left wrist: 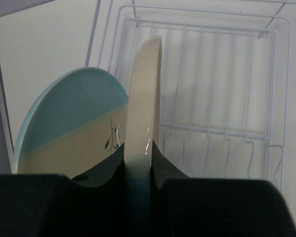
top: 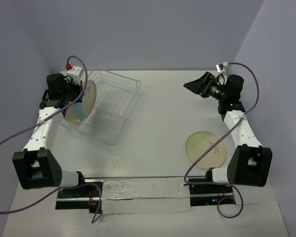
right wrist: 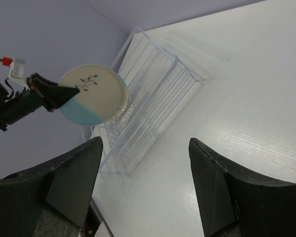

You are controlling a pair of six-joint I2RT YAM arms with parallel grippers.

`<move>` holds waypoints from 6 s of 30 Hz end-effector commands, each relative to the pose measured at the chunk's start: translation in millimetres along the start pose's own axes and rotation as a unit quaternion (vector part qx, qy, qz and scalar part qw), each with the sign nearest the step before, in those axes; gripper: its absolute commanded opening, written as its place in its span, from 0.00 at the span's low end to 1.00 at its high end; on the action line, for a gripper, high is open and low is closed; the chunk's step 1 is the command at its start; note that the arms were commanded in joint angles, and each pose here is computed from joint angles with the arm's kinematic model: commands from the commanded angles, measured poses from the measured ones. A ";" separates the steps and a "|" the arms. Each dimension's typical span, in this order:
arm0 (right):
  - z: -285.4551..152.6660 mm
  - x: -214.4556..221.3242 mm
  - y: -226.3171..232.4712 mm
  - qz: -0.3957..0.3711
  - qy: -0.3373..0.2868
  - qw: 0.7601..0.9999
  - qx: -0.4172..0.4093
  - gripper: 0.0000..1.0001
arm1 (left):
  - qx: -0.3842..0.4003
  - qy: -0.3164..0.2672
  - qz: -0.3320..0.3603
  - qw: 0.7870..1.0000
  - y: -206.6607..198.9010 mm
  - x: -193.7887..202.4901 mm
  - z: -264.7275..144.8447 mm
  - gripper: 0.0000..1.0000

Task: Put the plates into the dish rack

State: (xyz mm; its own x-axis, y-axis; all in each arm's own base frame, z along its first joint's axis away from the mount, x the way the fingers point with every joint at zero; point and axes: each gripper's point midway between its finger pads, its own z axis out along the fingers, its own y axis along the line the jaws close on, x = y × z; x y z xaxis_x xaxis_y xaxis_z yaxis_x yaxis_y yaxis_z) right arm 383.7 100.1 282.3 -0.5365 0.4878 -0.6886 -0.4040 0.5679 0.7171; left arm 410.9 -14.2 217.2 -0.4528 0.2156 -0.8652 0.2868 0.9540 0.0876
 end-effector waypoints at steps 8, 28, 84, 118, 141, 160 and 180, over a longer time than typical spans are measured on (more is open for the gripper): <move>-2.8 0.2 0.9 -0.009 0.003 1.000 -0.009 0.78 | 0.000 -0.053 -0.018 0.998 1.5 -23.0 6.2 0.00; -2.9 4.7 -4.8 -0.003 0.007 1.000 -0.006 0.78 | 0.020 0.014 -0.069 0.997 -12.0 21.8 34.7 0.42; -161.2 120.9 -168.7 0.277 -0.052 0.861 0.424 0.88 | 0.223 -0.099 -0.060 0.968 -254.9 -118.4 12.8 0.99; -246.8 189.0 -222.4 0.319 -0.094 0.695 0.637 0.90 | 0.353 -0.076 -0.063 0.930 -312.7 -88.5 29.3 0.99; -147.5 221.0 -187.5 0.261 0.053 0.818 0.510 0.62 | 0.426 0.105 -0.032 0.898 -425.1 33.5 51.0 0.95; -114.3 224.5 -180.4 0.225 0.100 0.846 0.472 0.65 | 0.286 0.201 -0.029 0.937 -423.7 107.4 105.5 0.41; -116.7 226.1 -181.5 0.208 0.106 0.851 0.470 0.68 | 0.235 0.145 -0.003 0.961 -390.6 70.7 97.4 0.49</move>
State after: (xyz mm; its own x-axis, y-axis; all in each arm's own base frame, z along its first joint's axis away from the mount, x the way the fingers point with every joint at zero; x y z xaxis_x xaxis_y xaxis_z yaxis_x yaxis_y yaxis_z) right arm 266.8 33.2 24.0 -0.6165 0.7273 -0.3017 0.5560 0.6734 0.4872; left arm 324.7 -405.9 65.3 -0.6810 0.3249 -0.6562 0.6332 0.7114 -0.3049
